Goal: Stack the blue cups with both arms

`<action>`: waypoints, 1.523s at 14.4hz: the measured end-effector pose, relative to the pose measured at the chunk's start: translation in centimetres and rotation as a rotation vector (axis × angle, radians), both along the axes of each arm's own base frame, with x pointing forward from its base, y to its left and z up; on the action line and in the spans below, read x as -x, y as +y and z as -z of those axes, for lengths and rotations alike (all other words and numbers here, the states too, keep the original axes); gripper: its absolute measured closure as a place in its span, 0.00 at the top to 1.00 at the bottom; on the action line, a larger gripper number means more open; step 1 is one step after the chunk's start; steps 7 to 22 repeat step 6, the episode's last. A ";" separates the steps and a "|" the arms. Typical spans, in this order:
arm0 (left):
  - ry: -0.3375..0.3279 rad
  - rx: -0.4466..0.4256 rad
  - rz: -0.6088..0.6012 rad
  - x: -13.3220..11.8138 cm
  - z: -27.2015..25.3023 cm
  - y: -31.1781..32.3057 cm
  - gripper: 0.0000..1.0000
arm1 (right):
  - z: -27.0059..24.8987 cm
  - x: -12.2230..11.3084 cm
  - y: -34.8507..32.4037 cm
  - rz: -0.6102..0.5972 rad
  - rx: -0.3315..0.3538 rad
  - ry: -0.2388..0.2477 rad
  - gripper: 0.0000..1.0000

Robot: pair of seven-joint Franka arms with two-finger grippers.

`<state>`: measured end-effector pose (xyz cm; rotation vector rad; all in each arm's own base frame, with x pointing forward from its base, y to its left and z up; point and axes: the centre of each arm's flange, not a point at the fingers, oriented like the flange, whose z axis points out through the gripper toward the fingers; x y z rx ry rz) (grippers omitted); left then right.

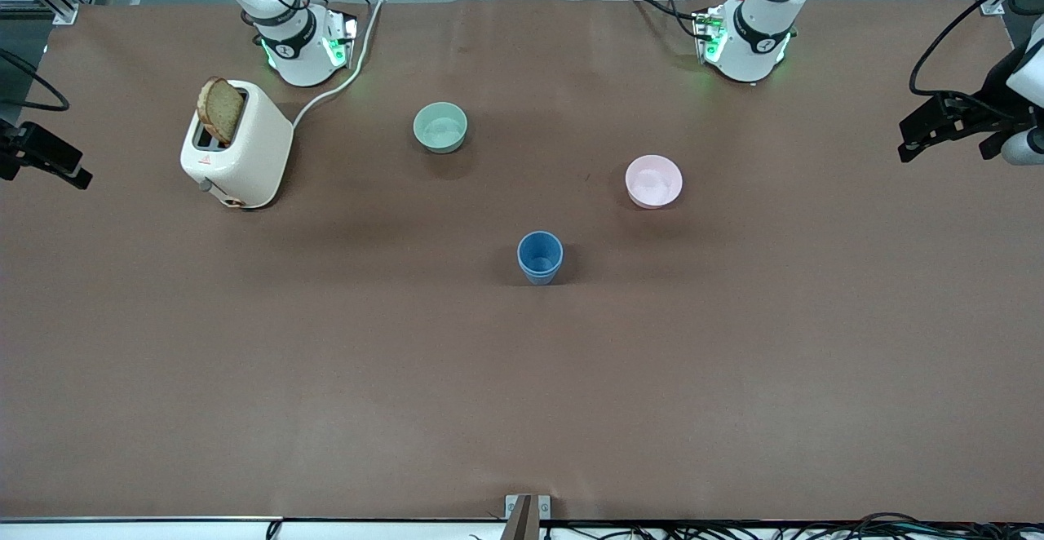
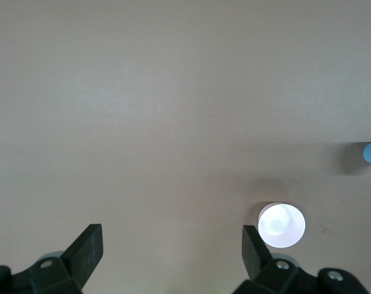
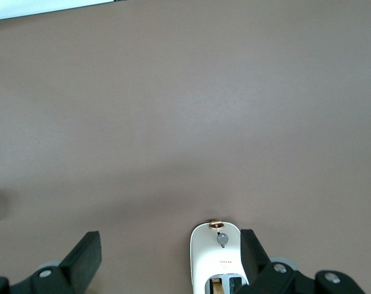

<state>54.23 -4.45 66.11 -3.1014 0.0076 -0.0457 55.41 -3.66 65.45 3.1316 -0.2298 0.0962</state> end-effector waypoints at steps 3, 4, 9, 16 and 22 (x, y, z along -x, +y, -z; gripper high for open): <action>0.000 0.000 0.000 0.0 0.0 0.0 1.00 | 0.2 0.2 0.0 -0.001 -0.001 0.023 1.00; 0.000 0.000 0.000 0.0 0.0 0.0 1.00 | 0.2 0.2 0.0 -0.001 -0.002 0.024 1.00; 0.000 0.000 0.000 0.0 0.0 0.0 1.00 | 0.3 0.3 0.0 -0.001 -0.002 0.026 1.00; 0.000 0.000 0.000 0.0 0.0 0.0 1.00 | 0.3 0.3 0.0 -0.001 -0.002 0.026 1.00; 0.000 0.000 0.000 0.0 0.0 0.0 1.00 | 0.3 0.3 0.0 -0.001 -0.002 0.026 1.00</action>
